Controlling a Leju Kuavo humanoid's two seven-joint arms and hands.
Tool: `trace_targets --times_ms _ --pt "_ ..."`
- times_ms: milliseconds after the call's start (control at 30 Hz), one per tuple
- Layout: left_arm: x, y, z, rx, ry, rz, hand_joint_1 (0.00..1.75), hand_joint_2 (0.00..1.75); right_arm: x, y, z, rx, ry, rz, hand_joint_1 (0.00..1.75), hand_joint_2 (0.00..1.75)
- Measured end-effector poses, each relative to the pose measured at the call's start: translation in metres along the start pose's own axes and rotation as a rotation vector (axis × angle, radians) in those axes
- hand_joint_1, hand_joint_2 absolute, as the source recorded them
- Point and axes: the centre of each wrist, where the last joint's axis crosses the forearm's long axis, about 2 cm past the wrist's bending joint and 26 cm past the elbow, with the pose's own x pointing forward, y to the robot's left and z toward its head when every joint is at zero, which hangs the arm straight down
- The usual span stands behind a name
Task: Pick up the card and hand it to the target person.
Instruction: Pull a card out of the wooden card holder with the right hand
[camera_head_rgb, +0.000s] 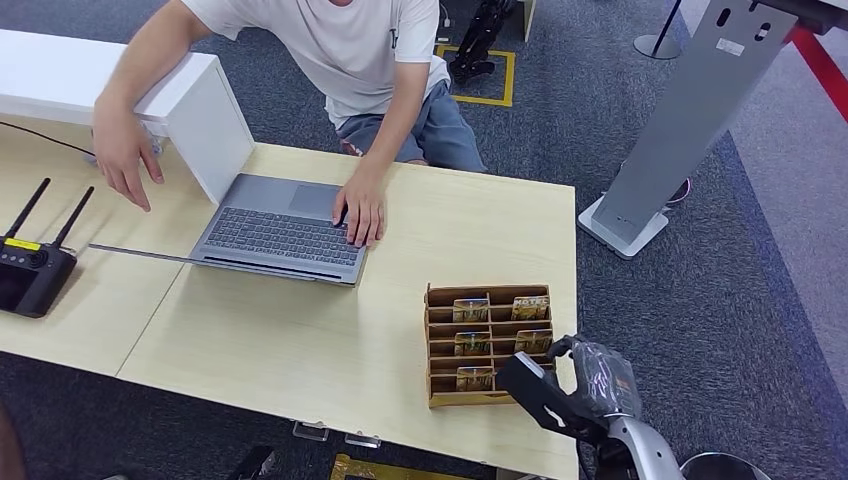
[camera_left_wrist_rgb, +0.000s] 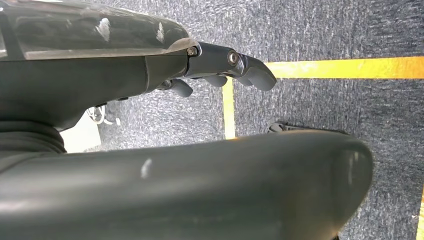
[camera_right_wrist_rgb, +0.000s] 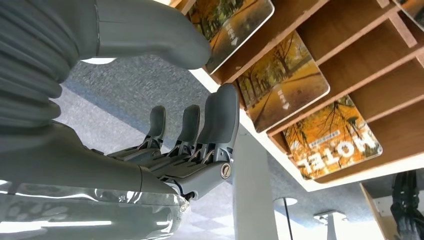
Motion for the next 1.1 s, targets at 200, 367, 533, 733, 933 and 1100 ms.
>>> trace_targets --times_ms 200,367,533,733,933,1100 --pt "0.0 0.0 0.0 -0.002 0.0 0.0 0.0 0.0 -0.0003 0.0037 -0.0012 0.016 0.003 -0.004 1.03 1.75" --pt "0.0 -0.0001 0.0 -0.006 0.0 -0.002 0.0 0.0 0.0002 0.0064 -0.0023 0.027 0.002 -0.003 1.04 1.75" --pt "0.0 -0.0001 0.0 -0.007 0.0 -0.002 0.0 0.0 0.0007 0.0068 -0.0038 0.031 0.001 -0.004 1.0 1.75" --pt "0.0 -0.0002 0.0 -0.007 0.0 -0.002 0.0 0.0 0.0008 0.0081 -0.0047 0.039 0.001 -0.01 0.96 1.75" --pt "0.0 -0.0001 0.0 -0.006 0.0 -0.008 0.0 0.0 0.0009 0.0093 -0.005 0.044 0.0 -0.009 0.91 1.75" --pt "0.0 -0.0001 0.0 -0.006 0.001 -0.012 0.0 0.0 0.0012 0.0095 -0.0049 0.045 -0.002 -0.008 0.88 1.75"
